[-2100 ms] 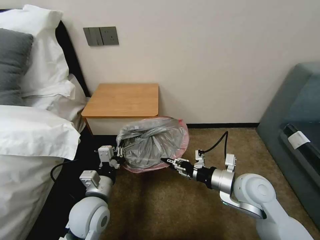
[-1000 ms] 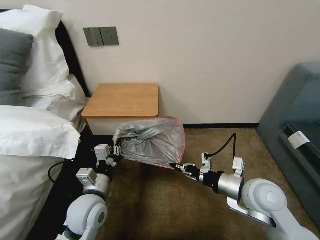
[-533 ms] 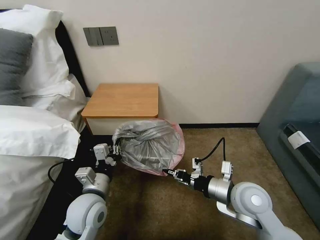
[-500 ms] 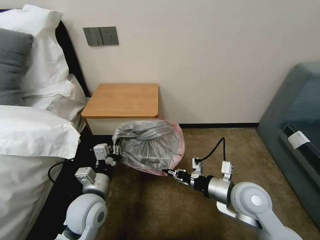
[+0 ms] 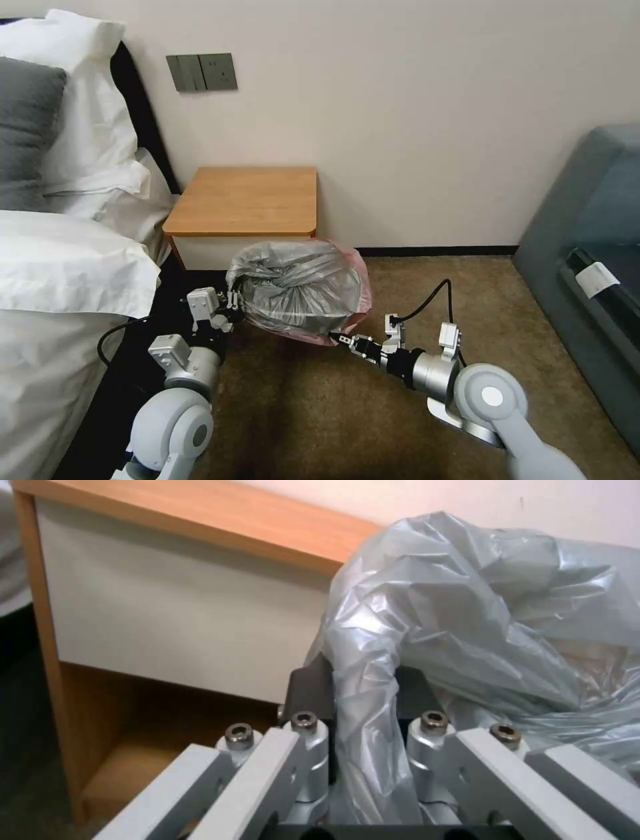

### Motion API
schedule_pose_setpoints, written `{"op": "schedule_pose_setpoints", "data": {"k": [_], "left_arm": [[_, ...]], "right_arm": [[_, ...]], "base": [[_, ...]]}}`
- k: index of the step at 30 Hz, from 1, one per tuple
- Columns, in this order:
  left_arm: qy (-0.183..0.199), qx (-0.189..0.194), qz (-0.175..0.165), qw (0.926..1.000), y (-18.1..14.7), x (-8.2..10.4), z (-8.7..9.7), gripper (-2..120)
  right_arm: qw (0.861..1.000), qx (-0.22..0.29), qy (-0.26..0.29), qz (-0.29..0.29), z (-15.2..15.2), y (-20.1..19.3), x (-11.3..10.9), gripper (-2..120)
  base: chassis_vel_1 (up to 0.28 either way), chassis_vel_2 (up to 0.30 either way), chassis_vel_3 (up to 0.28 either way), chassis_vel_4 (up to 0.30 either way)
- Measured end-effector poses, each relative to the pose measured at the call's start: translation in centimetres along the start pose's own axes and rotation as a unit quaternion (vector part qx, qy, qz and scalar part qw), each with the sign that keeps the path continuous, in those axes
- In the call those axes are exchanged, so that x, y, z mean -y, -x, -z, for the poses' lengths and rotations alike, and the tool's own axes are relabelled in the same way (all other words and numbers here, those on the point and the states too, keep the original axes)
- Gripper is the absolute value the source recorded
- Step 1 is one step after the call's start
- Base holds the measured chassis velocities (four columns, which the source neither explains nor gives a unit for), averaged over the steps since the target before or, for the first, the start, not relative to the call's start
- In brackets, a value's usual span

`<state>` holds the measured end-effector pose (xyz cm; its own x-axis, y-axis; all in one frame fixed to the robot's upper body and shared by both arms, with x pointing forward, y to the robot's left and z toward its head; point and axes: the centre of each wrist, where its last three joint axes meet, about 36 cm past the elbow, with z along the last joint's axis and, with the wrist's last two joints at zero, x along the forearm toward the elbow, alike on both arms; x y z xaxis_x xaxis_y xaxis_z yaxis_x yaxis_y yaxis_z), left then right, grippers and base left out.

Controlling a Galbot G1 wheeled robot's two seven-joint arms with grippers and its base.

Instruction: Pick up the garbage bag from the table and place it over the trash can.

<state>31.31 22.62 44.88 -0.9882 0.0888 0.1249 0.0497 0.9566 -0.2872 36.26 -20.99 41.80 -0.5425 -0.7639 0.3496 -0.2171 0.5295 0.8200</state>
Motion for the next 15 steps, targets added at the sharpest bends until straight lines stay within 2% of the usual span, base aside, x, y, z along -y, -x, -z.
{"op": "schedule_pose_setpoints", "data": {"k": [9,11,12,15], "left_arm": [[-0.009,-0.002,0.006,0.9999,-0.1,-0.3,0.4,11],[-0.004,-0.002,0.012,0.9999,0.1,-0.6,0.2,11],[-0.004,-0.002,0.012,0.9999,0.1,-0.6,0.2,11],[0.000,-0.002,0.018,0.9998,0.3,-0.9,0.1,11]], "right_arm": [[0.999,0.001,-0.043,-0.020,-0.2,-0.1,0.0,0],[0.998,0.003,-0.065,-0.026,-0.5,-1.0,0.0,7],[0.998,0.003,-0.065,-0.026,-0.5,-1.0,0.0,7],[0.996,0.009,-0.090,-0.026,-1.0,-2.6,-0.5,21]], "base": [[0.000,0.000,0.000,0.000],[0.000,0.000,0.000,0.000],[0.000,0.000,0.000,0.000],[0.000,0.000,0.000,0.000]]}}
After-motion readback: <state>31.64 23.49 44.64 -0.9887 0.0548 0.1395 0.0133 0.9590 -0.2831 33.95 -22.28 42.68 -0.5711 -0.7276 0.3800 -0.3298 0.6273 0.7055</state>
